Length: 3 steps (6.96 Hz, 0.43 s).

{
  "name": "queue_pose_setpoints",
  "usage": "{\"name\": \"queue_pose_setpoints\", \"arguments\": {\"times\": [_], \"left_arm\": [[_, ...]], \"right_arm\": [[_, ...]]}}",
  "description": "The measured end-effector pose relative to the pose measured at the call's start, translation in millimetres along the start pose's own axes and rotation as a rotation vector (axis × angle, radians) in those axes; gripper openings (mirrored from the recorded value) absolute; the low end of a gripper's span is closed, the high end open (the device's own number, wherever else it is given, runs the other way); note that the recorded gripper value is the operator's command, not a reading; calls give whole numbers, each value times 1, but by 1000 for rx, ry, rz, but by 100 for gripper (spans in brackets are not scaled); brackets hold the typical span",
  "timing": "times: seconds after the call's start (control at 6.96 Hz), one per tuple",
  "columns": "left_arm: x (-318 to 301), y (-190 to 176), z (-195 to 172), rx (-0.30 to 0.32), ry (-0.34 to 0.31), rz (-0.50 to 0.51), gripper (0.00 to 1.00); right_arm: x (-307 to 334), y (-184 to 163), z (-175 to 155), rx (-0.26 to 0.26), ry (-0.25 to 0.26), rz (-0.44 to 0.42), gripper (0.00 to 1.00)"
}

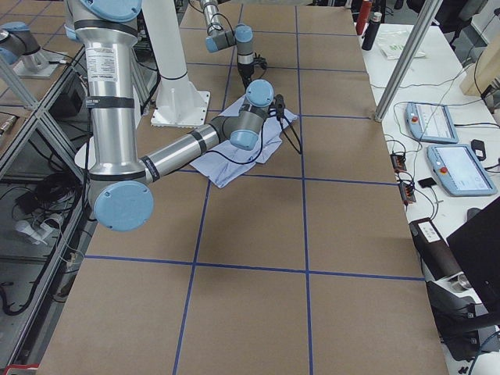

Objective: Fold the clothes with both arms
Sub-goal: 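Release and raise the right gripper while the left gripper lowers to the shirt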

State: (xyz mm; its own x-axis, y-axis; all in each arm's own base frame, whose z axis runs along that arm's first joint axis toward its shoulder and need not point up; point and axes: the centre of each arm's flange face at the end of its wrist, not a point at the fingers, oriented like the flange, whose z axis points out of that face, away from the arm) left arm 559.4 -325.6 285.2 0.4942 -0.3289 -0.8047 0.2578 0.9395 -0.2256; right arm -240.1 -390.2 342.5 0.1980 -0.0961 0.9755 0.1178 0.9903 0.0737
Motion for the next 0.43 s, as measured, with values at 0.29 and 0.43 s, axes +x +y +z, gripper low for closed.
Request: {"name": "queue_pose_setpoints", "arguments": {"times": [0.29, 0.43], "left_arm": [[-1, 5, 0, -6, -6, 3, 38], [0, 7, -4, -7, -12, 4, 36]], "right_arm": [[3, -1, 2, -1, 4, 7, 100], [4, -2, 2, -2, 5, 9, 100]]}}
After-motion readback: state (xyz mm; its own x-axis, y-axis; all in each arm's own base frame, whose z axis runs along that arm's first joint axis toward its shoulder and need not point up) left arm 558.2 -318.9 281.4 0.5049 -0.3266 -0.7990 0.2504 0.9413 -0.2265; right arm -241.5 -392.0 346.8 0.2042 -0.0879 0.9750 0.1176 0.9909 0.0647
